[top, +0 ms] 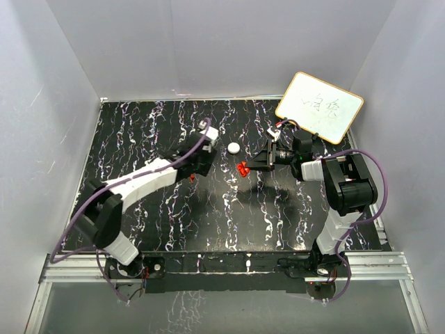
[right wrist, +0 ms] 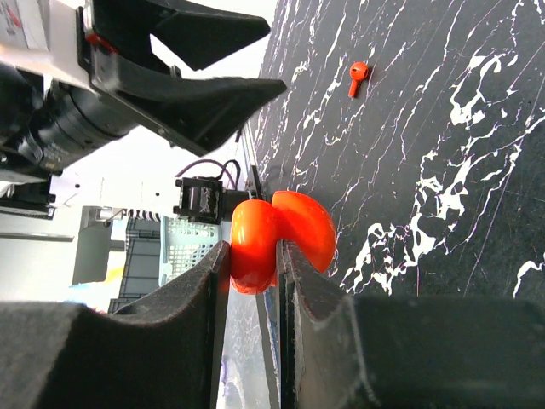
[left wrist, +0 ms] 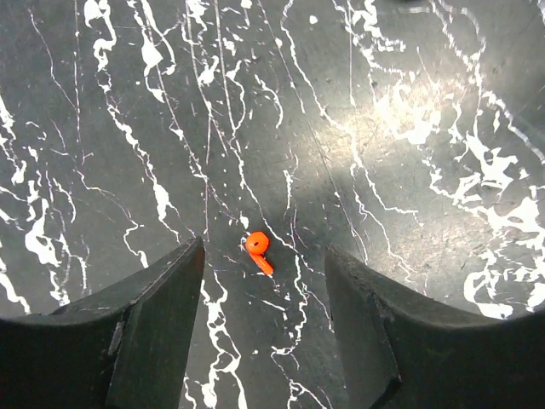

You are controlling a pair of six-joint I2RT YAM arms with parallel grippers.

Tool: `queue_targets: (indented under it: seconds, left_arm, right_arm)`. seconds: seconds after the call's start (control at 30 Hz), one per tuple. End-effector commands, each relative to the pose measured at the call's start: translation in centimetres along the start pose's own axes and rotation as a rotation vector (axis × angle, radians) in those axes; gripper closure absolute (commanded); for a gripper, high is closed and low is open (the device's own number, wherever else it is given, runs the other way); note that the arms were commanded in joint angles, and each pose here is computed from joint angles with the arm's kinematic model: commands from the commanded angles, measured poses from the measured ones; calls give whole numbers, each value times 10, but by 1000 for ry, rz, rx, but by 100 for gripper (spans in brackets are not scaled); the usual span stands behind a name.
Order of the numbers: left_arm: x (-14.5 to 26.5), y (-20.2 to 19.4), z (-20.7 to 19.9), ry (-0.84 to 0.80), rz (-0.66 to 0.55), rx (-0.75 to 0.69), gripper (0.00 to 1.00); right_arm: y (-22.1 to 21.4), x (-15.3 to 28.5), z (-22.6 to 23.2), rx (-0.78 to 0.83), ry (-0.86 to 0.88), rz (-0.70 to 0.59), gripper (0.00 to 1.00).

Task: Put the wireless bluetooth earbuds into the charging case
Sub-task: Adjust the earbud at the center of the board.

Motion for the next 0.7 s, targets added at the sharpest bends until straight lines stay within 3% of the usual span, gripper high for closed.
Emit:
queue_targets:
  seconds: [0.0, 0.2, 0.37, 0.67]
  left_arm:
    - [14, 8, 8, -164, -111, 207, 41]
    - [23, 4, 14, -313, -197, 342, 38]
    - [16, -9, 10, -398, -207, 367, 38]
    - [-4, -31, 18, -366, -202, 404, 39]
  right_arm:
    - [10, 3, 16, 100, 22, -25, 100]
    - [9, 3, 16, 98, 21, -26, 100]
    - [10, 3, 17, 100, 21, -27, 100]
    - [9, 3, 16, 100, 21, -27, 100]
Point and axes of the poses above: each gripper's point midway between its finger pads, its own x axis back along the fingers, its own z axis along the line the jaws close on, y = z × x, the point moved 3 cm from there along x, back along the fingers, and after that the axes turned 5 degrees about x, right-handed, at the moved point
